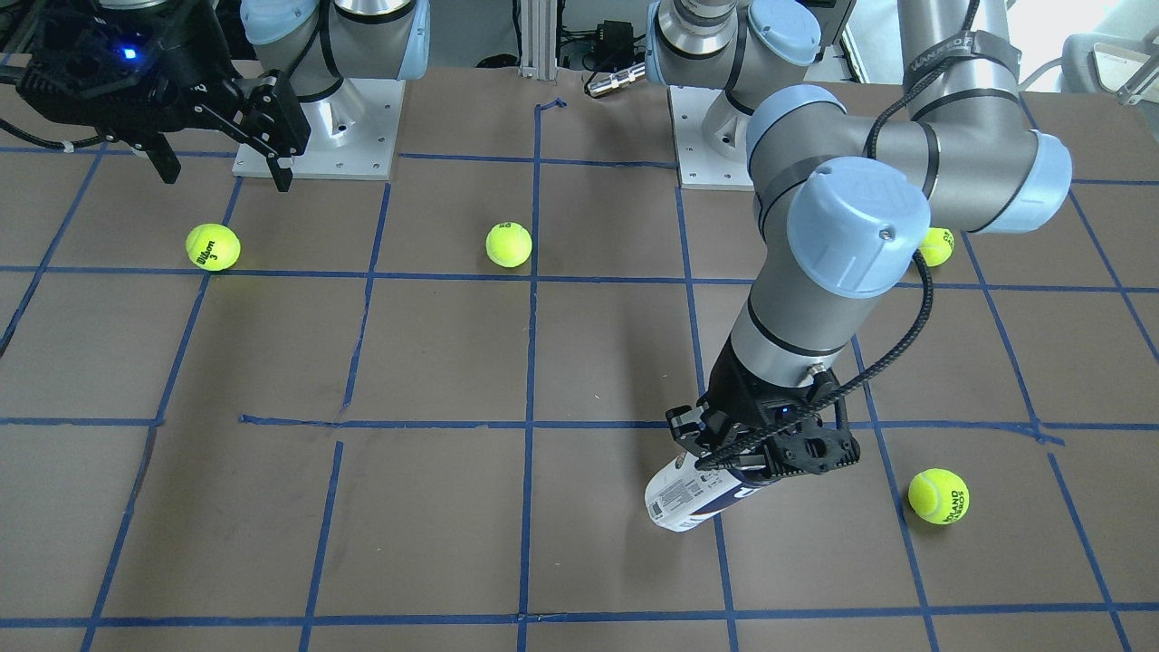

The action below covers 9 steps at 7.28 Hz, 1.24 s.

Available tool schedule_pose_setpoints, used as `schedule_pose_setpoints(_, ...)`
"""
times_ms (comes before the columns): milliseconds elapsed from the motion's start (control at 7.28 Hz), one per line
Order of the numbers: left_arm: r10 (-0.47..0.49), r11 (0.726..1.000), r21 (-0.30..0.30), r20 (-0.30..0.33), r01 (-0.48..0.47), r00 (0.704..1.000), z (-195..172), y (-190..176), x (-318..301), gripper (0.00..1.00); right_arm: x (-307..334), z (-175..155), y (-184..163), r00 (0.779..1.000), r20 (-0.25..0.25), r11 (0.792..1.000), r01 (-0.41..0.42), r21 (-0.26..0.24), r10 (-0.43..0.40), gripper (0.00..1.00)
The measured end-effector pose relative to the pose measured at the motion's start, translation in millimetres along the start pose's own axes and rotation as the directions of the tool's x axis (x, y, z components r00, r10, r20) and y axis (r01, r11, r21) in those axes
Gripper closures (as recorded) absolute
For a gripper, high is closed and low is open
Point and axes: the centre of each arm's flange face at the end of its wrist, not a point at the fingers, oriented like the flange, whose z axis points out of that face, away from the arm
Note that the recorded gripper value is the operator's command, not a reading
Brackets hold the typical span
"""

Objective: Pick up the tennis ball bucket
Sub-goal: 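Tilt the can upright with the left gripper, lid end up, then release the upright can and raise the left gripper away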

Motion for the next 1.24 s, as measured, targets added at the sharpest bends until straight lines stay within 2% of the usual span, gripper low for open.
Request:
schedule_pose_setpoints(137, 0.031, 1.0, -0.002, 0.022, -0.031, 0.999, 5, 5, 10, 1.0, 0, 0, 0, 1.0, 0.0, 1.0, 0.0, -0.001, 0.0, 0.0)
schedule_pose_setpoints(412, 0.125, 0.992, -0.009, 0.05, -0.125, 0.991, 14, 14, 29, 0.57, 0, 0, 0, 1.0, 0.001, 1.0, 0.0, -0.001, 0.0, 0.0)
schedule_pose_setpoints(550, 0.146, 0.989, -0.014, 0.053, -0.146, 0.988, 18, 16, 33, 0.3, 0, 0, 0, 1.0, 0.002, 1.0, 0.001, -0.001, -0.001, 0.0)
schedule_pose_setpoints(687, 0.14, 0.99, -0.018, 0.048, -0.14, 0.989, 20, 18, 36, 0.09, -1, 0, 0, 1.0, 0.002, 1.0, 0.001, -0.002, -0.001, 0.0)
schedule_pose_setpoints(824, 0.118, 0.993, -0.02, 0.035, -0.117, 0.992, 19, 19, 38, 0.01, -1, 0, 1, 1.0, 0.001, 1.0, 0.001, -0.002, -0.001, 0.0)
schedule_pose_setpoints(1237, 0.079, 0.997, 0.005, -0.001, -0.079, 0.997, -12, 24, 40, 0.0, -1, -2, 3, 1.0, 0.002, 1.0, -0.002, 0.001, 0.002, 0.0)
